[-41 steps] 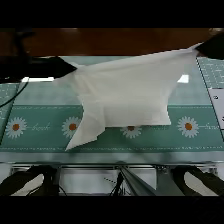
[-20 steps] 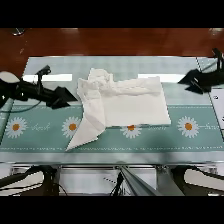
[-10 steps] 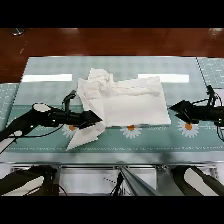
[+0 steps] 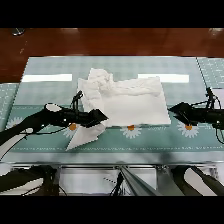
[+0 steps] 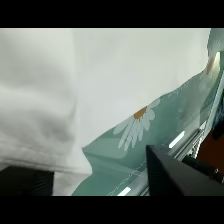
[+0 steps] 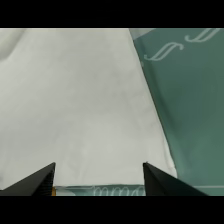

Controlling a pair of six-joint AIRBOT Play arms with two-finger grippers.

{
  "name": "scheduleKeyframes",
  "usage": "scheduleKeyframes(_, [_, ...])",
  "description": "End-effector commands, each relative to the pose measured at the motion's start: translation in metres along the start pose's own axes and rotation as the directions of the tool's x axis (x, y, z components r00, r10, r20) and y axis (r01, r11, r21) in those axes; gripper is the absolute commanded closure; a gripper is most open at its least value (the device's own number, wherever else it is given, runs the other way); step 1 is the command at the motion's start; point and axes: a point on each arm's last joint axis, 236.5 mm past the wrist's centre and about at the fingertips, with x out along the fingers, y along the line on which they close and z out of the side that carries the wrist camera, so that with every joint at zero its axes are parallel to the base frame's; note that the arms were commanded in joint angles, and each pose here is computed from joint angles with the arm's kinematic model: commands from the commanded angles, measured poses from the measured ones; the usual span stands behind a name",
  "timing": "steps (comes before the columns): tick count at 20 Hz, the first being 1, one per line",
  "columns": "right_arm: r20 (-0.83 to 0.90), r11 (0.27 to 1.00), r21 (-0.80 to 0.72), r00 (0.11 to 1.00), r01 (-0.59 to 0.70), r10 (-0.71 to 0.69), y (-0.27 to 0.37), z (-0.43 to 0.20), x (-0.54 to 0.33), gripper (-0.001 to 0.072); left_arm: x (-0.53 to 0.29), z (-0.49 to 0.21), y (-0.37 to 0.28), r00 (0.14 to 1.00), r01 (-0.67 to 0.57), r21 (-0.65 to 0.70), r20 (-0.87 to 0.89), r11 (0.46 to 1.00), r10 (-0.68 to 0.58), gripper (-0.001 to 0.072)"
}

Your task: Fold the shirts.

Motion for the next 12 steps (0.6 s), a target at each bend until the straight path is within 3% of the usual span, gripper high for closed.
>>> scheduleKeyframes(1, [0.004, 1.000, -0.001, 1.000, 0.001, -0.001, 0.000, 0.001, 0.000, 0.0092, 0.007, 0.009, 0.002, 0.999, -0.014, -0.018, 0.042, 1.000, 0.015, 0.0592])
scheduleKeyframes(3, [0.009, 1.000, -0.007, 1.000, 0.015, -0.015, -0.004, 0.002, 0.000, 0.0092, 0.006, 0.016, -0.002, 0.998, -0.012, 0.005, 0.054, 1.000, 0.012, 0.0680])
scheduleKeyframes(7, [-0.019, 0.983, 0.047, 0.984, 0.178, -0.178, -0.046, -0.002, 0.001, 0.0092, 0.005, 0.018, -0.009, 0.999, -0.003, 0.049, 0.048, 0.999, 0.000, 0.0680])
scheduleKeyframes(12, [-0.126, 0.985, 0.128, 0.987, 0.117, -0.101, -0.045, -0.018, 0.024, 0.0092, 0.005, 0.014, -0.012, 0.999, 0.008, 0.056, 0.032, 0.998, -0.010, 0.0680])
